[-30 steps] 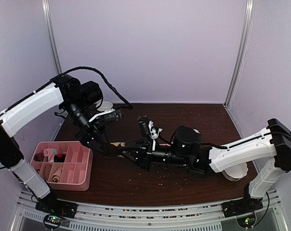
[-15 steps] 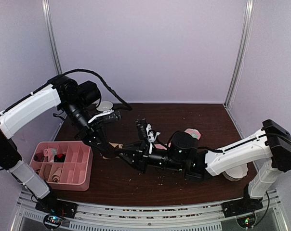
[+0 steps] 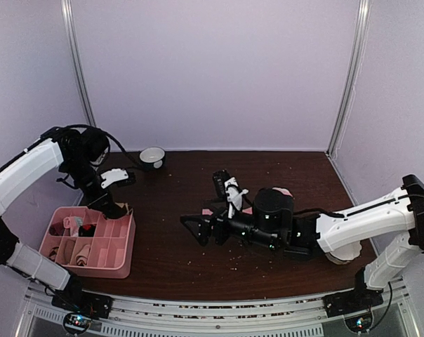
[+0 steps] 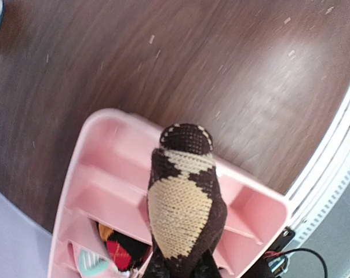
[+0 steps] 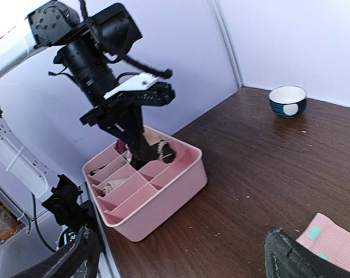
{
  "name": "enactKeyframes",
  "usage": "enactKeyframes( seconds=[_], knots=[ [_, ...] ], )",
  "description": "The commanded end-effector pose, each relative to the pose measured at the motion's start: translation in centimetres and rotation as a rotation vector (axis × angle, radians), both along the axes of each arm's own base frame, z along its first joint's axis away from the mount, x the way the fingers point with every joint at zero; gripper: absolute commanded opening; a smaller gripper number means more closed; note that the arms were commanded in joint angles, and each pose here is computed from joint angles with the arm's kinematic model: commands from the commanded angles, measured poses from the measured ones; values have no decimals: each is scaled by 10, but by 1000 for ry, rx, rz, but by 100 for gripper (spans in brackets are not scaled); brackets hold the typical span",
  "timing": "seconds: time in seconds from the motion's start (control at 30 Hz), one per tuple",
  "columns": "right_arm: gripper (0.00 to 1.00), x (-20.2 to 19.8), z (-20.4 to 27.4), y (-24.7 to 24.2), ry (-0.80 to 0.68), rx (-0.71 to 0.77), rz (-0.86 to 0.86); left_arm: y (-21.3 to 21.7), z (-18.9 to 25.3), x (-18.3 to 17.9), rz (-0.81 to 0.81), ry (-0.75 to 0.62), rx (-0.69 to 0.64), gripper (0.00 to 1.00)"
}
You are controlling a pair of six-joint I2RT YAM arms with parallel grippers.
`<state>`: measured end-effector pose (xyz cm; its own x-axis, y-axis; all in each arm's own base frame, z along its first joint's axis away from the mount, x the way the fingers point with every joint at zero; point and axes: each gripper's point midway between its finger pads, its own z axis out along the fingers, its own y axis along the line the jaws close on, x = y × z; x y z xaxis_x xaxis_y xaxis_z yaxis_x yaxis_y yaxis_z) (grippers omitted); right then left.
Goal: Roll the socks
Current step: Place the sock in the storage box.
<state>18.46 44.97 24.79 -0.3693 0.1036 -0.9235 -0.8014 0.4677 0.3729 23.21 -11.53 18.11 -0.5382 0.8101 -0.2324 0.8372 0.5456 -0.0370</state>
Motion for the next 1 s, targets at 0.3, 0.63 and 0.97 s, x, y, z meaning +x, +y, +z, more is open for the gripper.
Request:
enactKeyframes(
  seconds=[0.3,0.63,0.97],
  knots=[
    [100,25,-16,-45,20,-125,-203,74,-34,-1,255,-25,274,0],
    [100,21,-21,-44,48,-108,-184,89,-55,1,339,11,330,0],
    [100,16,-21,-50,58,-86,-172,91,-81,18,330,55,388,0]
  ],
)
